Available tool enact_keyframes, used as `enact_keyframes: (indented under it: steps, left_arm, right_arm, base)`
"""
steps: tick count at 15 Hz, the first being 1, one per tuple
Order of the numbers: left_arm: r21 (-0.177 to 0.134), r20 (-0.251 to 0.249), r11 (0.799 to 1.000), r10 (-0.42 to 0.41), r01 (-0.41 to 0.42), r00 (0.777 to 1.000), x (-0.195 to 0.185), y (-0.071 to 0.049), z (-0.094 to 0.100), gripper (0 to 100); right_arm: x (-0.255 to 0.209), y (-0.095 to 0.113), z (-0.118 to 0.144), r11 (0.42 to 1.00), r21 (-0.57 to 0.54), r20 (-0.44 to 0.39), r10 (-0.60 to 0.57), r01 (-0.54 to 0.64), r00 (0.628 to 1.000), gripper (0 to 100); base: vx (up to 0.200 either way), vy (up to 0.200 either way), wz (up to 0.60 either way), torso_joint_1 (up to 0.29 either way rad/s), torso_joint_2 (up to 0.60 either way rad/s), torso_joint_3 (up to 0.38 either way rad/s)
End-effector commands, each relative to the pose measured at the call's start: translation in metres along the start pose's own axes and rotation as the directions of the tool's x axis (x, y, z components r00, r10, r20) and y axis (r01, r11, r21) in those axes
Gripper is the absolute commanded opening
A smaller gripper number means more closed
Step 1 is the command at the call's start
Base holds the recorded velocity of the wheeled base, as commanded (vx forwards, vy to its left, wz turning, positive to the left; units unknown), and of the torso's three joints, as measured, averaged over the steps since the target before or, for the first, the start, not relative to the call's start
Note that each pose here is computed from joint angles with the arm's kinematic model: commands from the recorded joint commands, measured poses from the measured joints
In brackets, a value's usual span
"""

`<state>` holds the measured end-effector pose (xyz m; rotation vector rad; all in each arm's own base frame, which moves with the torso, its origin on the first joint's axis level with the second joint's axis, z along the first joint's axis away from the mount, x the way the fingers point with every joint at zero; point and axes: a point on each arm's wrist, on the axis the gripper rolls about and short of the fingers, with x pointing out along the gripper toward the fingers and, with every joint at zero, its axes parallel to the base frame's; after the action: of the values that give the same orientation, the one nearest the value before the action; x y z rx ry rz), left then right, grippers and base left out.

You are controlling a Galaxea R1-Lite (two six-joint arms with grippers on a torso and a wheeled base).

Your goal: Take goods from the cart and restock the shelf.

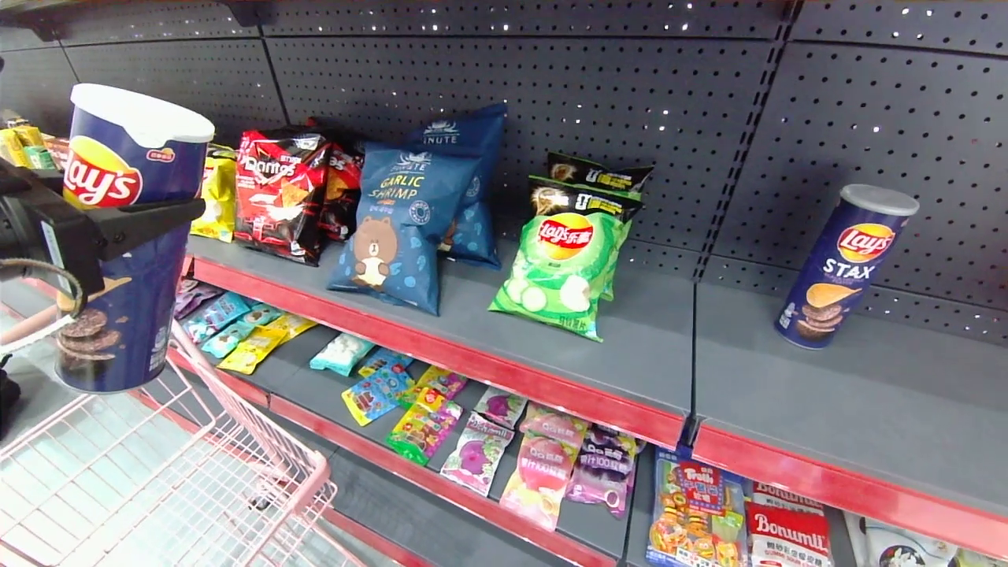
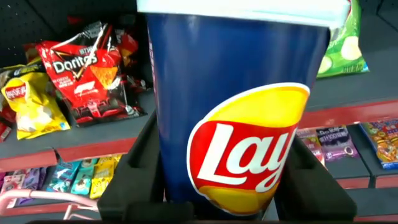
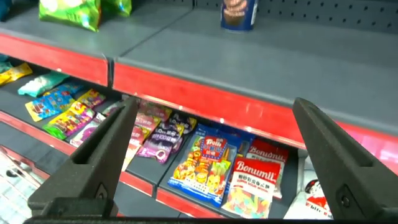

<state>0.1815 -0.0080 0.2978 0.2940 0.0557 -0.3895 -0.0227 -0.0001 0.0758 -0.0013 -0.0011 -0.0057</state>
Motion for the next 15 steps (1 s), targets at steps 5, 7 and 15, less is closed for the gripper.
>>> enact_keyframes:
  steps: [5,7,15]
  left_arm:
    - [0.002,0.004,1.000,0.000,0.000,1.000,0.0014,0.0010,0.0020,0]
    - [0.003,0.007,1.000,0.001,-0.001,1.000,0.0013,0.0012,0.0028,0]
    - [-0.001,-0.002,1.000,-0.003,0.003,1.000,0.0046,0.0016,0.0010,0]
  right_arm:
    - [0.0000,0.0000,0.0000,1.000,0.000,0.000,0.000,0.000,1.000,100]
    - [0.0000,0.0000,0.0000,1.000,0.000,0.000,0.000,0.000,1.000,100]
    - [0.0000,0.0000,0.0000,1.000,0.000,0.000,-0.002,0.002,1.000,100]
  base:
    - [0.000,0.000,0.00,0.173,-0.36,-0.189]
    - [0.000,0.000,0.00,0.156,-0.33,-0.168]
    - [0.000,0.000,-0.30,0.007,-0.01,-0.005]
